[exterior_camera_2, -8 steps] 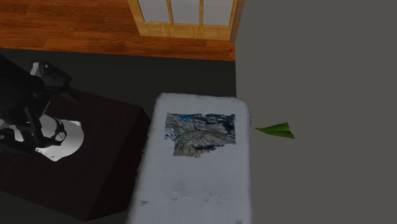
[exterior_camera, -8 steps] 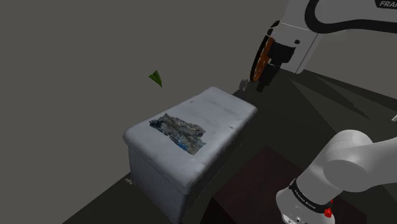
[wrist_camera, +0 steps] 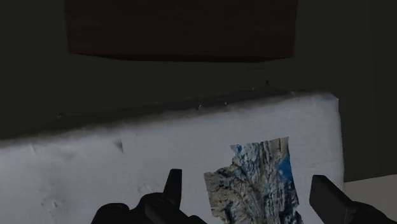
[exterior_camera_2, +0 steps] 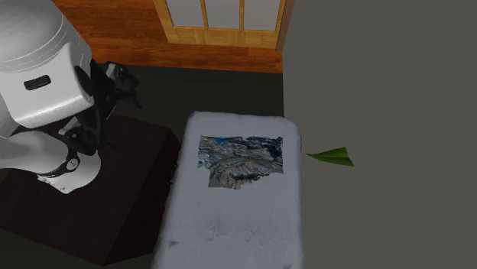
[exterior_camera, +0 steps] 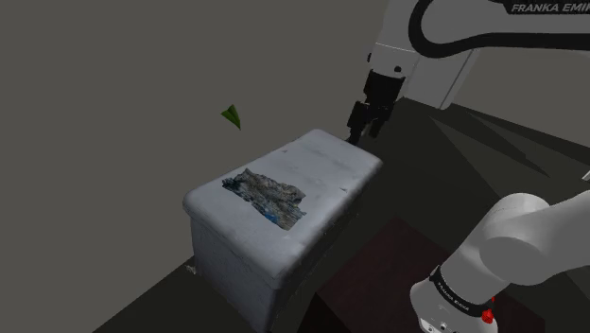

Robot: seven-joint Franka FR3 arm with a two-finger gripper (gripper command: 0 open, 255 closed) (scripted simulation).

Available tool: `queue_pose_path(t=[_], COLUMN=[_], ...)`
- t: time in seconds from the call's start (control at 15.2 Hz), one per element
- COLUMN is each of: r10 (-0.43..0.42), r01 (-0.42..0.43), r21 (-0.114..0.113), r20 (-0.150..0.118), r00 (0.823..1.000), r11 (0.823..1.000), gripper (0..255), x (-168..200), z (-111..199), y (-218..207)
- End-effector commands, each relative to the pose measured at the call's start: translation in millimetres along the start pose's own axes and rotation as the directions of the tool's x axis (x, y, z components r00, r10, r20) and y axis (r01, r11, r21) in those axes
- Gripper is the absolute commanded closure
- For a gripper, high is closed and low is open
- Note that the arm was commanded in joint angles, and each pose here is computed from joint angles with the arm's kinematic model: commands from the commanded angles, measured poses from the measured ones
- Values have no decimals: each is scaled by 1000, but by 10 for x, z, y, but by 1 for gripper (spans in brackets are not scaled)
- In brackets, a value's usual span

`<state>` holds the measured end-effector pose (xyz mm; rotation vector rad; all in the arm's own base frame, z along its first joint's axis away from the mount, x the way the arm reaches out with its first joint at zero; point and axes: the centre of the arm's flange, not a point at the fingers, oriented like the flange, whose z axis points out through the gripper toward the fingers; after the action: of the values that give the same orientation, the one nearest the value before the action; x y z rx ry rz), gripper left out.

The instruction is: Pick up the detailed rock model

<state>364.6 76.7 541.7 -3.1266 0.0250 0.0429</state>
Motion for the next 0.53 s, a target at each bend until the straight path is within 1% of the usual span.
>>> queue_pose_path(t=[0.0,0.2,0.33,0.46], r10=[71,170,234,298], r01=[-71,-170,-235,-298], r21=[1,0,-3,-8], r20=[22,54,75,95], r00=[997,984,969,950], r11=[997,985,972,954], gripper=[0,0,0,0], x=[174,442,633,831], z=[131,298,413,533], y=[-212,-489,-658,-814])
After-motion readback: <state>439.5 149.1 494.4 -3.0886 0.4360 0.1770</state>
